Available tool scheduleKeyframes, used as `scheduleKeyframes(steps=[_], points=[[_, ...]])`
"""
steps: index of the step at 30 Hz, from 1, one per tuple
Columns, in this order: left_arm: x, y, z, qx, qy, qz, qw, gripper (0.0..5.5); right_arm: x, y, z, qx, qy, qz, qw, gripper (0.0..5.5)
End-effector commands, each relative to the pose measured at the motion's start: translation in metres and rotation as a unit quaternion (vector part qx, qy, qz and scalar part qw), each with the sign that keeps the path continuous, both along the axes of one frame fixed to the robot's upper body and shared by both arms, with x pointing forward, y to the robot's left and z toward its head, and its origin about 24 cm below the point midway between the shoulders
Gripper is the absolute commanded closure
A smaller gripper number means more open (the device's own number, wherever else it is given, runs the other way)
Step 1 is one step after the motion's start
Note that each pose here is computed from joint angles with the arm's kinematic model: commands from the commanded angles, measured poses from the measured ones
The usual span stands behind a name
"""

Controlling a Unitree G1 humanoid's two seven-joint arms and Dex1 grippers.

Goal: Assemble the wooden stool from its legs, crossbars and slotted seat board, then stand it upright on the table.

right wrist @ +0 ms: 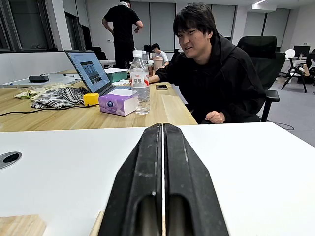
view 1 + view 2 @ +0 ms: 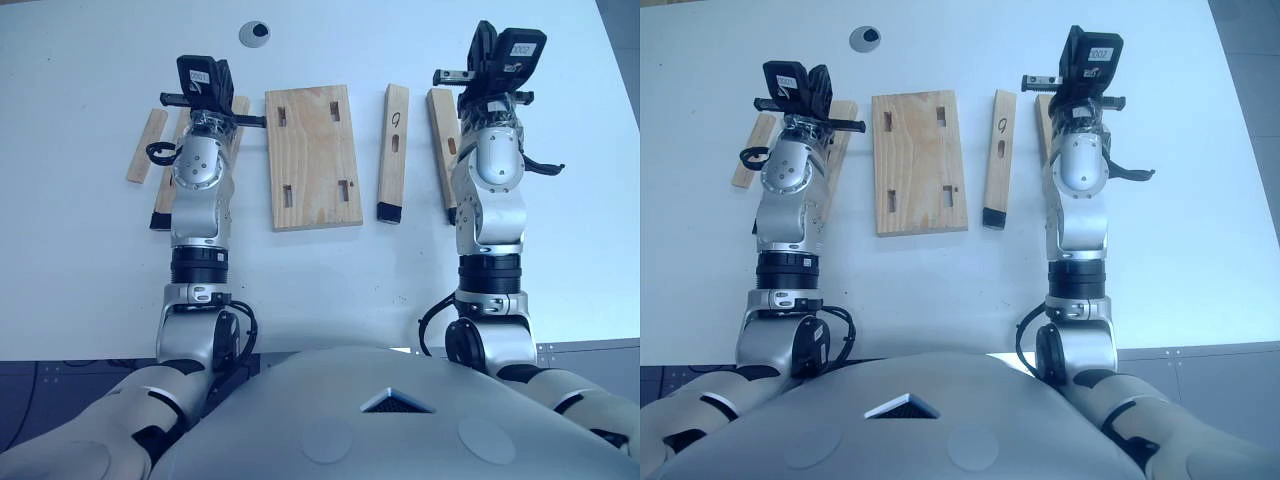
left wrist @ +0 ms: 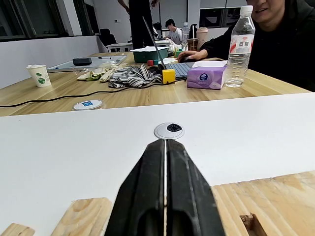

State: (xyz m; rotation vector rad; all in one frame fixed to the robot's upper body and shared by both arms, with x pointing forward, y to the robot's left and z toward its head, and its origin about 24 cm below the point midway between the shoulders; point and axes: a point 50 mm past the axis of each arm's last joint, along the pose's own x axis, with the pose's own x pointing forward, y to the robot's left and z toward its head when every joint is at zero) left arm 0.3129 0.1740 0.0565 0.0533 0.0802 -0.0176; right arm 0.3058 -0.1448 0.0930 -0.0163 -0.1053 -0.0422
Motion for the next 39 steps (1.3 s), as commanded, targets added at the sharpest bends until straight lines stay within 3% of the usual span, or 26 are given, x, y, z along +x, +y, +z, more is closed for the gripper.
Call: scheduleKeyframes(steps=[1,7,15,27,30,39], points=[[0.003,0.005,0.003,0.010,-0.001,0.004,1.000,5.50,0.003,0.000,0.004,-0.005,-0.008,0.001,1.000,5.47],[0.007,0.028,0.015,0.048,-0.002,-0.027,0.998,5.50,0.000,0.001,0.001,-0.004,-0.002,-0.001,1.000,5.47],[0.000,0.091,0.003,0.115,0.077,-0.020,0.990,5.50,-0.001,0.001,-0.001,-0.002,0.001,-0.005,1.000,5.47],[-0.001,0.080,-0.008,0.087,0.073,-0.016,0.993,5.50,0.000,0.002,-0.003,-0.003,0.003,-0.002,1.000,5.47],[-0.005,0.084,-0.010,0.099,0.084,-0.030,0.991,5.06,0.000,0.002,-0.002,-0.004,0.002,-0.003,1.000,5.50],[-0.047,0.163,-0.010,0.115,0.265,-0.123,0.949,3.64,-0.002,0.001,-0.004,-0.001,0.005,-0.007,1.000,5.50]])
